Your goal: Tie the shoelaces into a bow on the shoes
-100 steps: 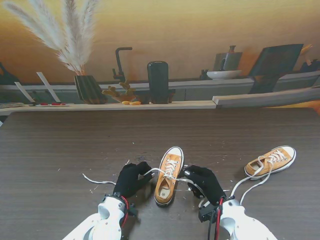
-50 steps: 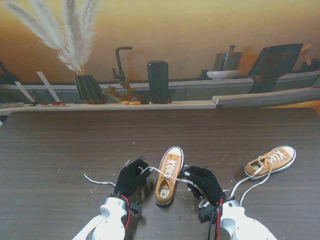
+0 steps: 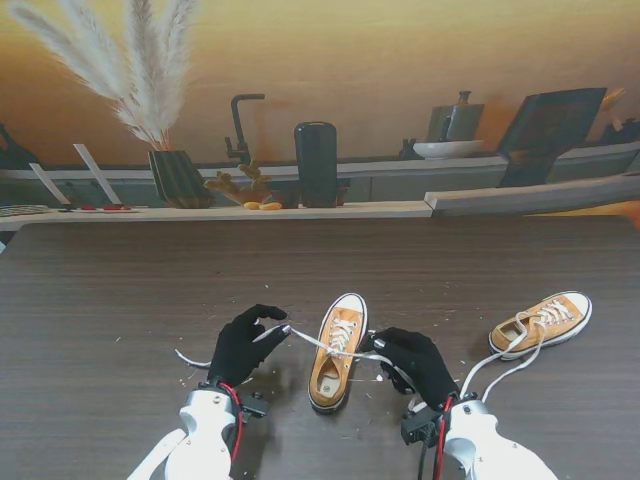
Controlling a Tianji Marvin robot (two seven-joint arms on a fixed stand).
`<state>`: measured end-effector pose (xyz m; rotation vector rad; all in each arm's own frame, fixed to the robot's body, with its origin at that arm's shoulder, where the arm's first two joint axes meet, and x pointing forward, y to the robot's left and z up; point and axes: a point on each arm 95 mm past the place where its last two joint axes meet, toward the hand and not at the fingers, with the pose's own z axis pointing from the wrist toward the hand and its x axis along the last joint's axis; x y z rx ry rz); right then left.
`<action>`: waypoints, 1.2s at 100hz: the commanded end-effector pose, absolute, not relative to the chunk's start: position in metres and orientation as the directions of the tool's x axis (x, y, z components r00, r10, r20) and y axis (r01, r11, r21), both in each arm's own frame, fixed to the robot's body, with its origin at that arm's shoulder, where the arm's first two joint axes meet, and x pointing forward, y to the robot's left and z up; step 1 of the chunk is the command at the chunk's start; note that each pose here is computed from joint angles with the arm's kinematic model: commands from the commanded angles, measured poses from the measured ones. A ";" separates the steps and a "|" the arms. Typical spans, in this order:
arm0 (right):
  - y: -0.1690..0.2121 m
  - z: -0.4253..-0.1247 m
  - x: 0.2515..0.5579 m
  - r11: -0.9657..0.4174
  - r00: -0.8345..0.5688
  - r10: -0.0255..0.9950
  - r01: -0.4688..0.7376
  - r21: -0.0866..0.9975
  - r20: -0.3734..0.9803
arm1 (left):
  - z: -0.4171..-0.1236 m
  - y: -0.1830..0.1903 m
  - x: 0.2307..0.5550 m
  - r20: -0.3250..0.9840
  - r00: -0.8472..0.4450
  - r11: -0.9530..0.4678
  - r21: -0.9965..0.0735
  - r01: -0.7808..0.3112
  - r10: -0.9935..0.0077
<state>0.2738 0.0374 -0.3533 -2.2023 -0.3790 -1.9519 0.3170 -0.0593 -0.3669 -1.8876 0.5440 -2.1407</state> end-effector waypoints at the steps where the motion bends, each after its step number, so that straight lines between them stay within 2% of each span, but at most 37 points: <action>1: 0.039 -0.342 0.278 -0.946 0.084 0.085 0.318 0.054 0.993 | -0.361 -0.062 0.319 0.907 -0.185 -0.905 -0.404 -0.129 -0.379; 25: 0.042 -0.327 0.287 -0.934 0.041 0.153 0.333 0.131 0.987 | -0.355 -0.064 0.326 0.877 -0.355 -0.847 -0.437 -0.303 -0.325; 41: 0.044 -0.317 0.289 -0.928 0.010 0.183 0.331 0.170 0.983 | -0.354 -0.067 0.329 0.888 -0.383 -0.780 -0.424 -0.461 -0.255; 56: 0.046 -0.312 0.291 -0.924 -0.011 0.203 0.329 0.195 0.979 | -0.355 -0.074 0.332 0.884 -0.405 -0.719 -0.437 -0.540 -0.233; 120: 0.064 -0.306 0.285 -0.897 -0.066 0.235 0.369 0.243 0.970 | -0.371 -0.122 0.337 0.879 -0.419 -0.646 -0.459 -0.609 -0.230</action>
